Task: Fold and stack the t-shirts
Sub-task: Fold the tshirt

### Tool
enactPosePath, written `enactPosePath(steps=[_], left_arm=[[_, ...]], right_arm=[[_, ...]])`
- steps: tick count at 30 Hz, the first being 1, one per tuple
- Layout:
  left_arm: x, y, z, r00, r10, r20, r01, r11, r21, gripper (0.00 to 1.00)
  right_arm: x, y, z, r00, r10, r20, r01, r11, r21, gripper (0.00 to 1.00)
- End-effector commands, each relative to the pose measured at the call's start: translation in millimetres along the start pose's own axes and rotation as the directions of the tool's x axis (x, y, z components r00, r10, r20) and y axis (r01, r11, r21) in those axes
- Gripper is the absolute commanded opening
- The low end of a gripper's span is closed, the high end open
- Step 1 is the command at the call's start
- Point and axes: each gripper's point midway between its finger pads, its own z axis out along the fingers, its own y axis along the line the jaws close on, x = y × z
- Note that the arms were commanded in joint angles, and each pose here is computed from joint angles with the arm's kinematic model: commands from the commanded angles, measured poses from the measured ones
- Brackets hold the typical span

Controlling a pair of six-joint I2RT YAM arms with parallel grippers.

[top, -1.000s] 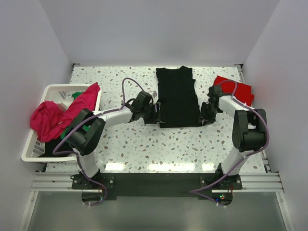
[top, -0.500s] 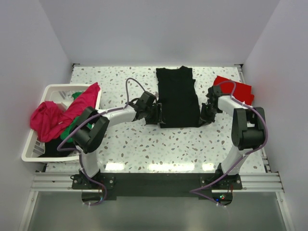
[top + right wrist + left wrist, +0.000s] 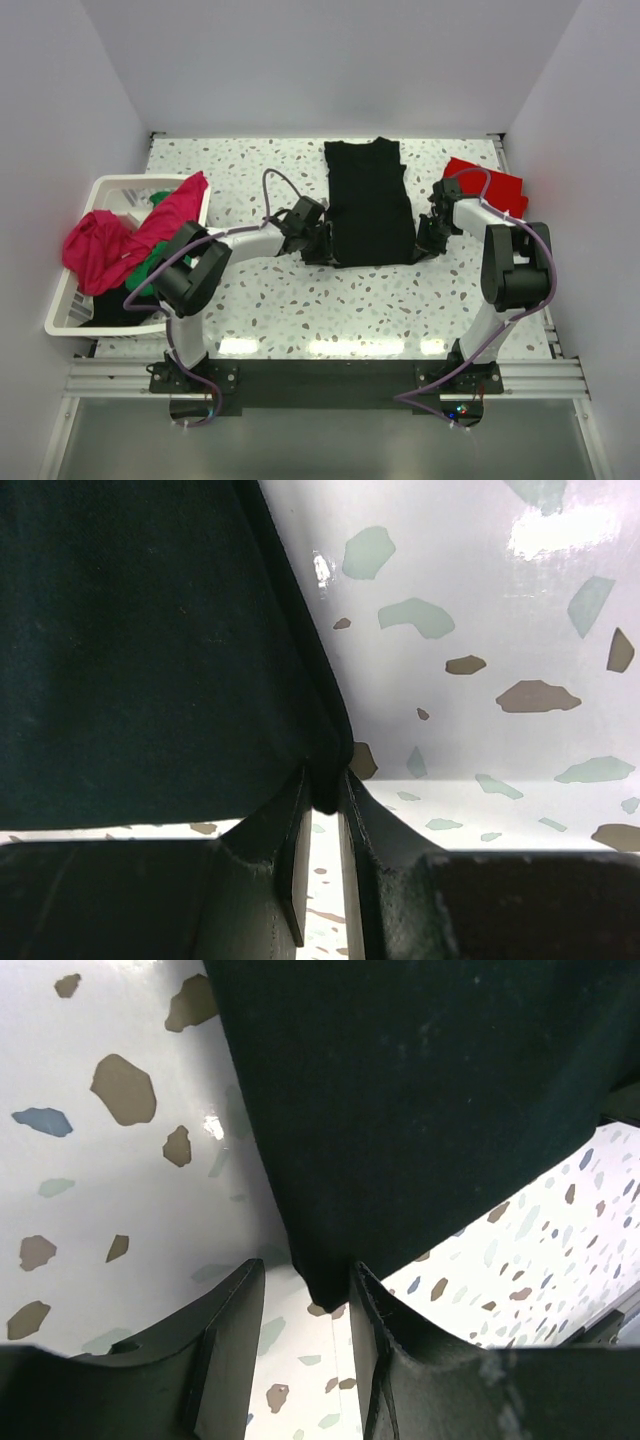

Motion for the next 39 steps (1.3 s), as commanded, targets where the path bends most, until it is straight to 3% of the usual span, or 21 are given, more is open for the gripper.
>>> enactPosePath(steps=[1,12,14,18,19,22,31,39], left_arm=[[4,-13,1,1.0,-0.004,-0.004,0.004,0.999,0.046,0.44],[16,-12,18,0.999,-0.01,-0.045,0.012,0.998,0.055,0.35],[19,-9,21,0.999,-0.013,-0.052,0.015,0.999,0.045,0.29],[21,-5,23,0.999,-0.009,-0.048,0.01,0.999,0.033,0.01],[19,-5,22,0.999,-0.003,-0.043,0.005,0.999,0.032,0.0],[13,-3,17,1.0,0.026,-0.013,-0.026,1.0,0.011,0.0],[7,10,-3,0.998,0.053,0.036,-0.05,0.996,-0.071,0.0],[10,13,-22,0.996,0.078,0.033,-0.074,0.993,-0.089,0.0]], right_arm=[[4,-6,10,1.0,-0.001,-0.023,0.001,1.0,0.023,0.18],[3,-4,7,1.0,0.002,-0.015,-0.002,1.0,0.012,0.18],[2,-3,6,1.0,0.0,-0.017,0.0,1.0,0.008,0.17],[1,0,5,1.0,-0.001,-0.015,0.001,1.0,-0.009,0.14],[1,1,5,1.0,0.0,-0.014,-0.001,1.0,-0.011,0.08],[4,2,4,0.999,0.0,-0.034,-0.001,1.0,-0.019,0.0],[13,-3,-22,0.999,0.039,-0.024,-0.038,0.999,0.011,0.0],[32,6,-43,0.998,0.056,-0.039,-0.058,0.997,-0.05,0.0]])
